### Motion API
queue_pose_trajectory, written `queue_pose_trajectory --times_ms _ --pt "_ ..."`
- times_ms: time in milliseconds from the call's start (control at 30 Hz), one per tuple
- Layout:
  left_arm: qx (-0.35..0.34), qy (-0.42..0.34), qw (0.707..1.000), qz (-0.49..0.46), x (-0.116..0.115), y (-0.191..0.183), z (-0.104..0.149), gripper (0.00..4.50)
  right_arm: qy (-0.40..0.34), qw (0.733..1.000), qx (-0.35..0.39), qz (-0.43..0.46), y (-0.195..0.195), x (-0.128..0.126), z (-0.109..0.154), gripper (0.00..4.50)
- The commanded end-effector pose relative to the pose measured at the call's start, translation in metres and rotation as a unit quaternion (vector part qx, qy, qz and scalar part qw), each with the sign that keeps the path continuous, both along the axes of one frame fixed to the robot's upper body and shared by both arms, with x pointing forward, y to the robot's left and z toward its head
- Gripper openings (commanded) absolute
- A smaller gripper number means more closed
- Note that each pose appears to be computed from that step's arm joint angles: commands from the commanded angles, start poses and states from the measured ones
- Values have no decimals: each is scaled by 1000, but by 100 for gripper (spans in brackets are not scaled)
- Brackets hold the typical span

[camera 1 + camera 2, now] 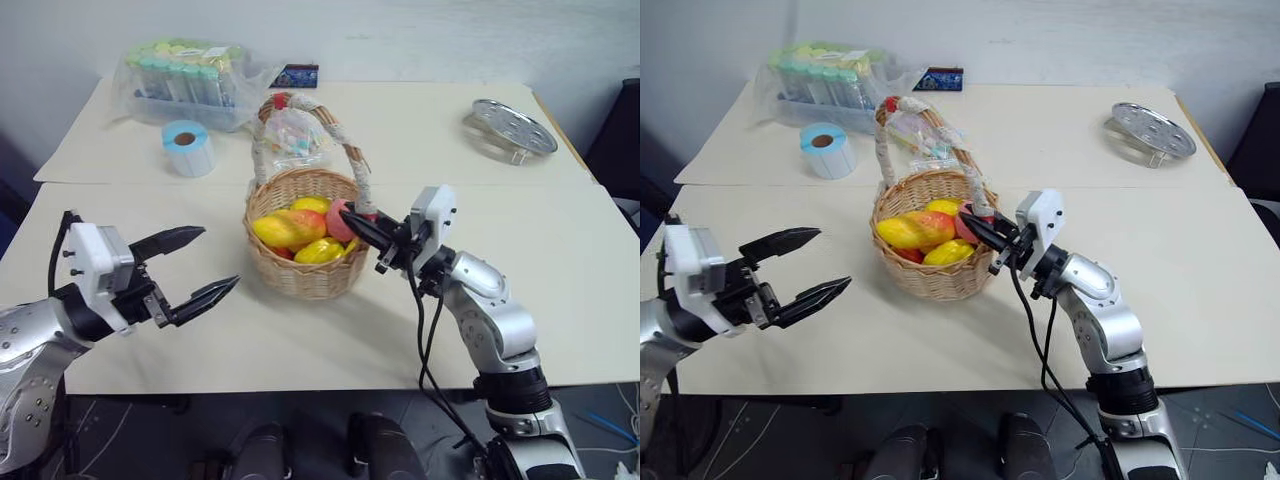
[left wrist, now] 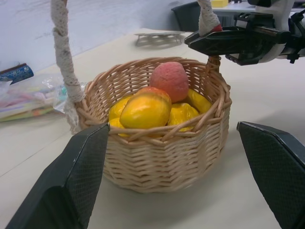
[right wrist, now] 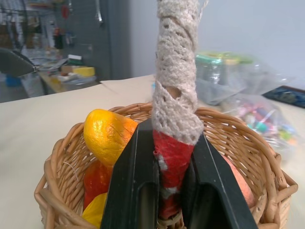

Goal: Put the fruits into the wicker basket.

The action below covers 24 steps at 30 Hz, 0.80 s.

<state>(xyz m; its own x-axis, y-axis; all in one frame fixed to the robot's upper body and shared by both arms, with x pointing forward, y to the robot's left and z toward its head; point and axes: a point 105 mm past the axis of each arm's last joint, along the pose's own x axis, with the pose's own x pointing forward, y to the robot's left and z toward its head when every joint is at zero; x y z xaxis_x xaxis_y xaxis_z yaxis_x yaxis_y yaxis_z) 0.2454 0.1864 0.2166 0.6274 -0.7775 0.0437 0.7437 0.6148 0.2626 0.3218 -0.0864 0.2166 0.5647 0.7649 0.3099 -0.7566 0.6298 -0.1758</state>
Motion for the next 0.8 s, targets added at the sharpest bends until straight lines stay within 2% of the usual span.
queue_pose_trajectory --times_ms 33,133,267,467,533,667,800 --pt "-3 -4 1000 -27 8 -11 -4 450 -63 995 25 -72 -45 -8 31 18" --pt "-9 9 999 -53 14 -18 -6 450 -90 988 26 -124 -77 -16 38 18" --pt "-6 10 998 -63 22 -20 -8 450 -97 978 -1 -183 -115 -19 32 18" --pt "-4 19 997 -78 24 -22 -9 450 -82 953 22 -291 -181 5 28 18" --pt "-4 19 997 -77 24 -22 -9 450 -49 950 28 -308 -196 16 17 18" --pt "-5 17 997 -69 23 -22 -10 450 -1 950 16 -312 -206 30 -10 18" --pt "12 11 998 -63 20 -23 -11 450 13 949 10 -315 -214 34 -22 18"
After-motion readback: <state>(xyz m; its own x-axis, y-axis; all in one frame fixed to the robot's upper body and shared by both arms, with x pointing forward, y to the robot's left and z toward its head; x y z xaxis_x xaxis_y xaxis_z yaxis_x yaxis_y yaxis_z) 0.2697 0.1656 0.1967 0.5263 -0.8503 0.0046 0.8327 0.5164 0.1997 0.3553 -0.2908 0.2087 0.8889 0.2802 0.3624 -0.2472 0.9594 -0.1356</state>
